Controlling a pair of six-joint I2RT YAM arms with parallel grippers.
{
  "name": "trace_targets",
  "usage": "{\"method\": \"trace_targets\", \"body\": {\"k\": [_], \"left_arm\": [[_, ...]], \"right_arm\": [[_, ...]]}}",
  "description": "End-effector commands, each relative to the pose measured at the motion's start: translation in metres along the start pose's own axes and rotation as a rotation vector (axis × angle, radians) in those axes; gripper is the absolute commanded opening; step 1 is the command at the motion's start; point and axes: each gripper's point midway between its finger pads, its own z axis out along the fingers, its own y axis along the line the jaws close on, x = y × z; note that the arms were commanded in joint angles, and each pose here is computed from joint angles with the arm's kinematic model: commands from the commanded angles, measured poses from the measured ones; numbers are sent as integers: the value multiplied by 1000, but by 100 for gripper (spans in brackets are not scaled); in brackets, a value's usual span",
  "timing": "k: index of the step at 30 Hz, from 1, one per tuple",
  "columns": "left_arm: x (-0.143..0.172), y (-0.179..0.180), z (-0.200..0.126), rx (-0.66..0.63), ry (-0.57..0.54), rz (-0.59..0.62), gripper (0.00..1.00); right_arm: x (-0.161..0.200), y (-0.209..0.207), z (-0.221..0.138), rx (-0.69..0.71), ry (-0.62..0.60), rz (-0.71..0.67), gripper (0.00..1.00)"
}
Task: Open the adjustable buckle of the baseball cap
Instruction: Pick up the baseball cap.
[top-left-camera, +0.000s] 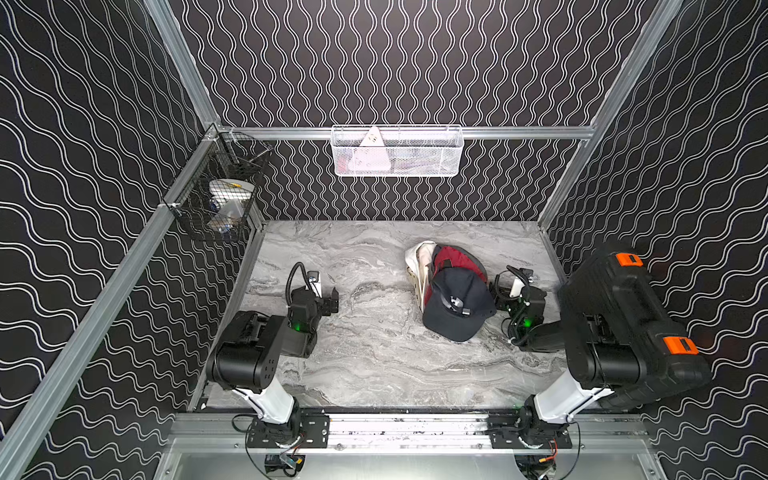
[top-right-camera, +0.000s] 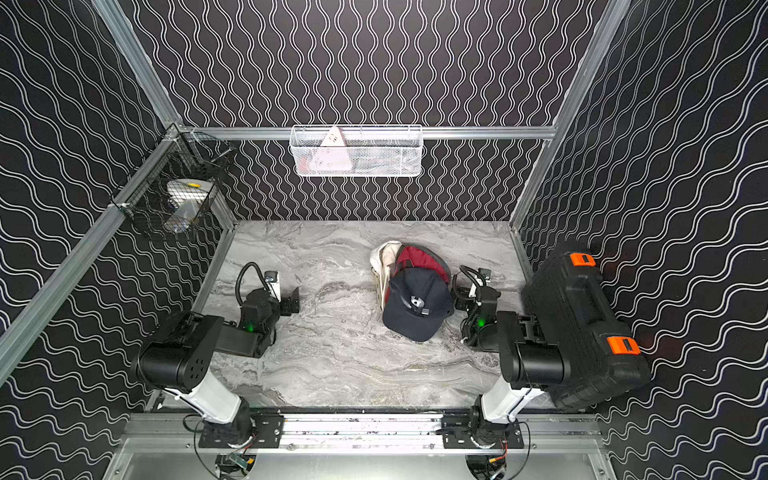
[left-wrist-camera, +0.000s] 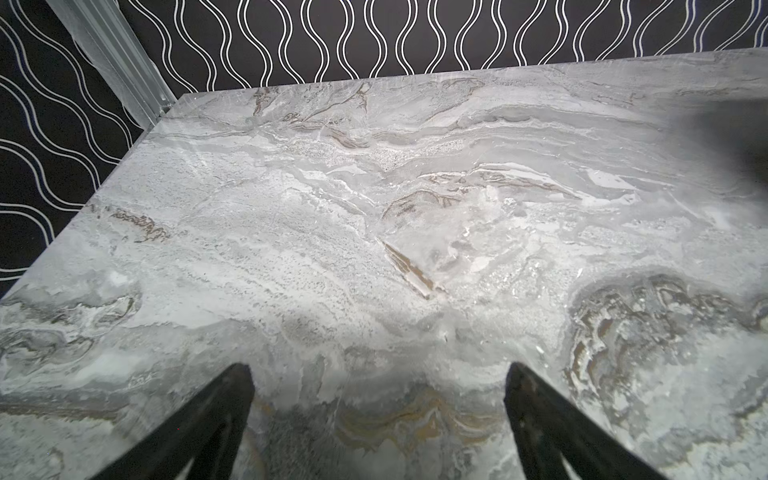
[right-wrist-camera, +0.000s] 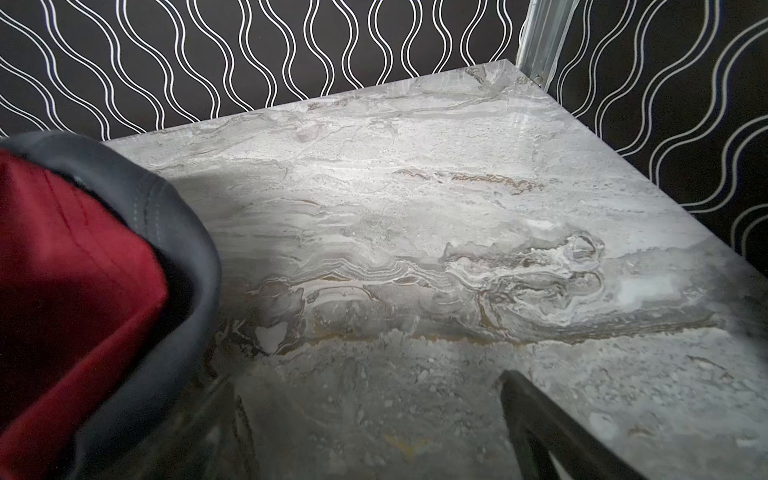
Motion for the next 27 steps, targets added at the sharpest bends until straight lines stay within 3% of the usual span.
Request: {"method": "trace_targets", "body": {"k": [1, 27], "left_arm": [[-9, 0, 1, 6, -34, 2, 99], [-9, -1, 1, 10, -31, 5, 99]], "right_arm": [[-4, 4, -1, -24, -15, -4, 100], [-2, 3, -1, -20, -10, -4, 100]]}}
